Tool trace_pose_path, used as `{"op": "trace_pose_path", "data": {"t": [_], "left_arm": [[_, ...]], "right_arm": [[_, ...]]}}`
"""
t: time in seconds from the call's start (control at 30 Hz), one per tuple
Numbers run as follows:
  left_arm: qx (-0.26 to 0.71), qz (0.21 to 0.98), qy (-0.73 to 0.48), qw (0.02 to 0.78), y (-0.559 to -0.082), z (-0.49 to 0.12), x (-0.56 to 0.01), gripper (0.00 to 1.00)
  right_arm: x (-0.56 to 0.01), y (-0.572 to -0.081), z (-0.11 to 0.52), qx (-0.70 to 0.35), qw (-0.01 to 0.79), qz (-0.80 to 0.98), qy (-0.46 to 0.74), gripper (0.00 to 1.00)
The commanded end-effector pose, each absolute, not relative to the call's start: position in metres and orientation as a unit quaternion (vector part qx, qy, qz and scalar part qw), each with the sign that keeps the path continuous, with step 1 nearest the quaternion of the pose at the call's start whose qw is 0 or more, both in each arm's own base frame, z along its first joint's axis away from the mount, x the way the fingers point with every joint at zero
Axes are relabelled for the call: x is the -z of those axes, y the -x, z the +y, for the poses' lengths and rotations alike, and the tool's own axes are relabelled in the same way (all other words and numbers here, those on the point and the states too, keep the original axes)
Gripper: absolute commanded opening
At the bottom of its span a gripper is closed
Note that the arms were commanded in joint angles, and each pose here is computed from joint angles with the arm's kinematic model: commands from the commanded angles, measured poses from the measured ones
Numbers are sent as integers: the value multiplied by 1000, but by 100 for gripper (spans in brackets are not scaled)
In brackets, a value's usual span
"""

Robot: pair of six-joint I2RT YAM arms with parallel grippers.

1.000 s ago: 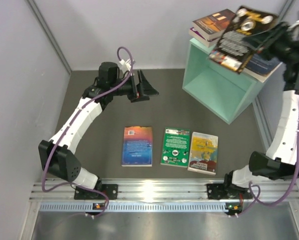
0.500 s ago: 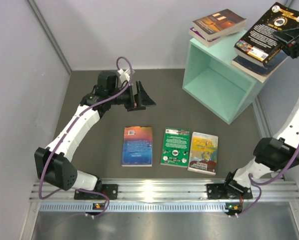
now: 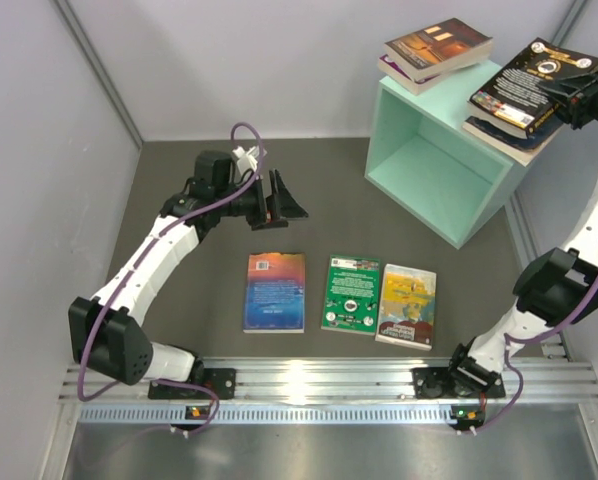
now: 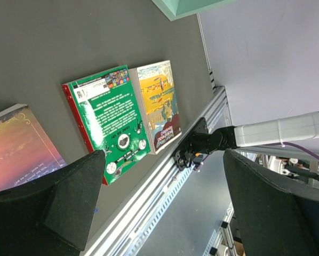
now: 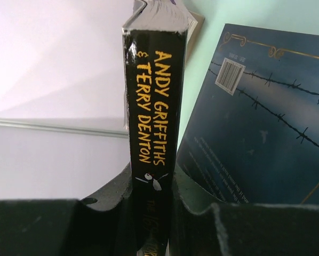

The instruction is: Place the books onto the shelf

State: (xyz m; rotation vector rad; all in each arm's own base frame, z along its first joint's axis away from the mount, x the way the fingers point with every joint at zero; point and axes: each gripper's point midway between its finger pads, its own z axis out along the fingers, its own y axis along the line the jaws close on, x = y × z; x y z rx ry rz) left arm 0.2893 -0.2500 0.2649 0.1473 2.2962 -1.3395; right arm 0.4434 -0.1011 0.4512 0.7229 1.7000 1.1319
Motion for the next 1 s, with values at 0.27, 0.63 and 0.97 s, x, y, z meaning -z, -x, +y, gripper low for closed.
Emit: {"op": "trace_pose_path", "data": {"t": [0.27, 0.63, 0.97], "left_arm": [[502, 821, -70, 262, -298, -252, -276, 96], [509, 819, -69, 257, -304, -256, -282, 95], [510, 820, -64, 251, -305, -257, -281, 93]], "right_arm": [[-455, -421, -106, -428, 487, 709, -278, 41], [-444, -415, -120, -409, 476, 714, -310, 95], [-437, -400, -129, -332, 458, 756, -331, 100]]}}
